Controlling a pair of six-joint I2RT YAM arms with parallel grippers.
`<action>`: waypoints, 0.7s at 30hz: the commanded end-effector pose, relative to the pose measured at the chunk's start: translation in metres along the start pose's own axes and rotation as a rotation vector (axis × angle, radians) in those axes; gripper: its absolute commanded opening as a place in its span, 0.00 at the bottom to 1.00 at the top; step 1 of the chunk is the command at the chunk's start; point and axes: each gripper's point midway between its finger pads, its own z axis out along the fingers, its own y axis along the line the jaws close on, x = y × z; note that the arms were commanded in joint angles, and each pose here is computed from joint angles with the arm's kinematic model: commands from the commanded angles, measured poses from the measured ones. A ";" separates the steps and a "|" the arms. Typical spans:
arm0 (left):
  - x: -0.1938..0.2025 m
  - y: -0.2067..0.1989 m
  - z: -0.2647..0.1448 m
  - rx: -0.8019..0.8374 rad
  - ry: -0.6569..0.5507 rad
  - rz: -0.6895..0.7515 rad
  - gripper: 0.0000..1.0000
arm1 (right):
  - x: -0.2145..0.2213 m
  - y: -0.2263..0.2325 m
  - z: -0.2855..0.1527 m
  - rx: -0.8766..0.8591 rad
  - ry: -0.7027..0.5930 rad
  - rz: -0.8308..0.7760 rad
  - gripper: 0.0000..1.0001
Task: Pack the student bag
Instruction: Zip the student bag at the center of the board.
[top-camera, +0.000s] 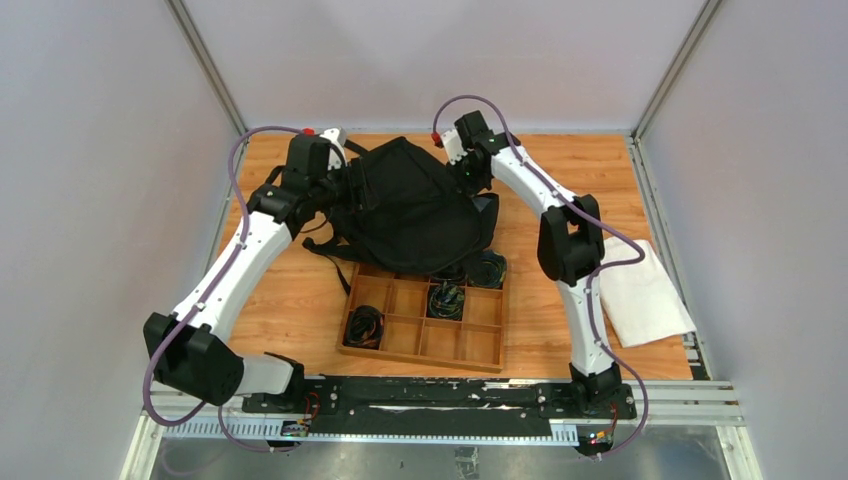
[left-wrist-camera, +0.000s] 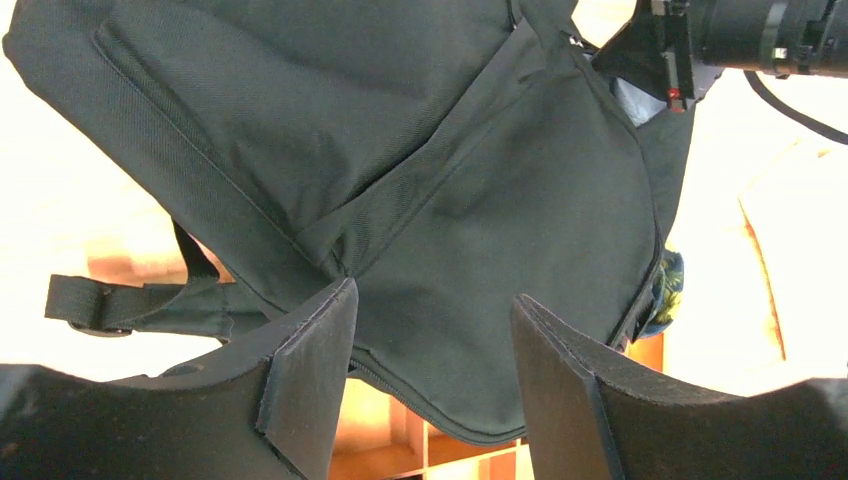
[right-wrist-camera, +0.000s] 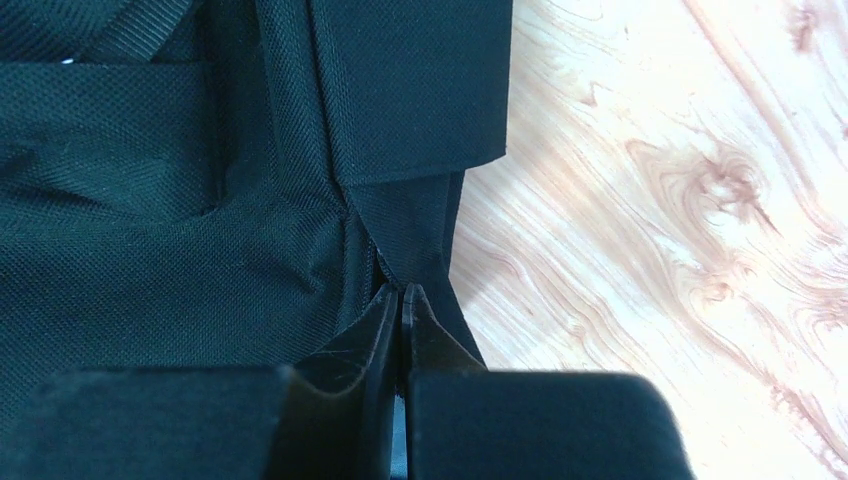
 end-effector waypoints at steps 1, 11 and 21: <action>0.004 0.001 0.003 0.005 0.009 0.015 0.64 | -0.013 -0.002 -0.034 0.042 -0.050 -0.012 0.03; 0.004 -0.004 0.005 0.030 0.014 0.012 0.63 | -0.023 0.006 -0.044 -0.015 -0.121 0.027 0.14; 0.003 -0.005 0.006 0.034 0.013 0.019 0.63 | -0.021 0.008 -0.033 -0.036 -0.110 0.053 0.26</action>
